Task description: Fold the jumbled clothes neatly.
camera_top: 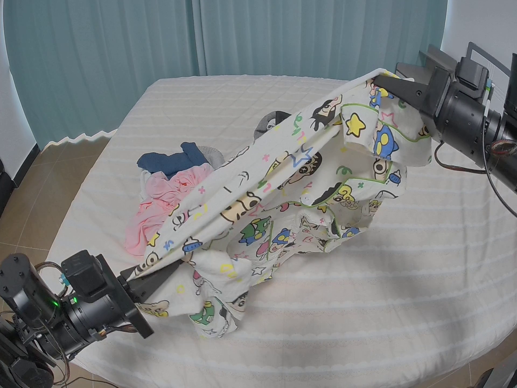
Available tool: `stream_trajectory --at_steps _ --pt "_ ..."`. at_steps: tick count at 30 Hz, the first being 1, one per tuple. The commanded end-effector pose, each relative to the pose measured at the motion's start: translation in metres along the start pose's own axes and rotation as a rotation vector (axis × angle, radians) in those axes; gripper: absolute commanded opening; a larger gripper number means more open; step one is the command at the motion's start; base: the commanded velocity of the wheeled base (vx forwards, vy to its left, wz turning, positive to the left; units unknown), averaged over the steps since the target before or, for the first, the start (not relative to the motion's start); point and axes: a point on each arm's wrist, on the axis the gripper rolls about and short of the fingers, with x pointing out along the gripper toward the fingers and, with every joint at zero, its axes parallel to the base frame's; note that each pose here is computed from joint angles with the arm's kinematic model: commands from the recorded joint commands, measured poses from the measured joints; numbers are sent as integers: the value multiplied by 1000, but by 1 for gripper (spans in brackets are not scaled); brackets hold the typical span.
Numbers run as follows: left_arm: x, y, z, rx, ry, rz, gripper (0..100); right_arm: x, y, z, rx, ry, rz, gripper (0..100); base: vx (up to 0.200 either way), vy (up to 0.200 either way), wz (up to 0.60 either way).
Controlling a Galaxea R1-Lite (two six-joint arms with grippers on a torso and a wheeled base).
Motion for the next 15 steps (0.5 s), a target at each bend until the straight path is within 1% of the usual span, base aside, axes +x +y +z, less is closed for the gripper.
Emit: stream_trajectory --at_steps 1,3,6,10,12,13,14,15 --pt "-14 13 23 31 -114 101 0 -18 -8 16 -11 -62 -38 0 0 0 0" --pt "-12 22 37 50 -170 151 0 -24 -9 14 -11 -52 -37 0 0 0 0" --pt "-9 24 54 64 -219 161 0 -30 -12 5 -8 -18 -37 0 0 0 0" --pt "-9 20 77 52 -210 141 0 -34 -17 -7 -2 21 -56 0 0 0 0" --pt "-13 12 90 27 -191 104 0 -35 -19 -9 16 29 -62 0 0 0 0" --pt "-14 11 93 21 -190 97 0 -35 -19 -10 21 30 -63 0 0 0 0" --pt "-20 2 107 -42 -166 56 0 -36 -19 -11 46 34 -61 0 0 0 0" --pt "-29 -6 123 -108 -163 10 0 -36 -20 -14 62 45 -62 0 0 0 0"
